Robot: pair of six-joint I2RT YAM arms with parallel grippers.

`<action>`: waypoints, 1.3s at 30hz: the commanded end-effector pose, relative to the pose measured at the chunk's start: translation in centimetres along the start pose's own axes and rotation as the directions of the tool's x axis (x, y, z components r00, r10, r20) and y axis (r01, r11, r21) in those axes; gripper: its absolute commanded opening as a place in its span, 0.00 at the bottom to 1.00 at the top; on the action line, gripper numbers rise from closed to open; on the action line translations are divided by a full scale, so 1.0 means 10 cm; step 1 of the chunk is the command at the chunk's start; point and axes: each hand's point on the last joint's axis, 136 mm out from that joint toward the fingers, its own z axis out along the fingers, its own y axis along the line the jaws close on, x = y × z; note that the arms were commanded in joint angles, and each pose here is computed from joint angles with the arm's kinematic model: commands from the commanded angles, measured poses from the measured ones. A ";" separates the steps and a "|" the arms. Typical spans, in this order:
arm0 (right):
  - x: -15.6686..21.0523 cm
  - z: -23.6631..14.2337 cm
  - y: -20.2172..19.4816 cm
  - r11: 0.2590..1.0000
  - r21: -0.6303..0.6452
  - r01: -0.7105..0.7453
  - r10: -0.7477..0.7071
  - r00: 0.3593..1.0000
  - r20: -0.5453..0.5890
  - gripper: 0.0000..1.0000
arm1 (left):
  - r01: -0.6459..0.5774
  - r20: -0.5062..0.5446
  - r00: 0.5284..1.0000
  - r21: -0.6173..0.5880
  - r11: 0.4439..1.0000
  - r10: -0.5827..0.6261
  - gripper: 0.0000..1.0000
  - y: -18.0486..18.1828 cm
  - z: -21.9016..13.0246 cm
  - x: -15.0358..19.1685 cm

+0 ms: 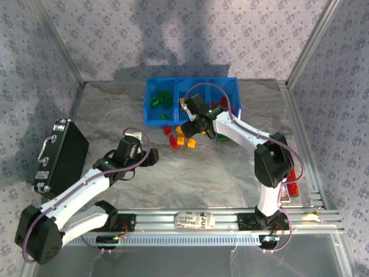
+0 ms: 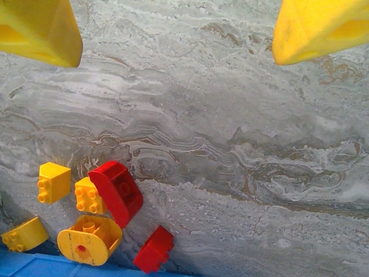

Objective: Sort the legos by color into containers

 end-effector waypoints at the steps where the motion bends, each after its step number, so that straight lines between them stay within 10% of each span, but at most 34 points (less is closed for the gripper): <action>1: 0.19 0.22 0.06 0.999 -0.031 -0.033 0.031 0.998 -0.058 0.83 | -0.005 0.030 1.000 0.033 0.999 0.004 0.86 -0.10 -0.02 -0.07; 32: 0.64 0.88 0.39 0.994 -0.108 0.022 -0.045 0.976 -0.213 0.67 | 0.019 0.048 0.999 0.034 0.999 -0.020 0.86 -0.01 -0.15 0.04; 39: 0.62 0.86 0.33 0.995 -0.088 0.035 -0.053 0.976 -0.212 0.39 | 0.017 0.054 0.998 0.037 0.999 -0.019 0.86 -0.03 -0.17 0.01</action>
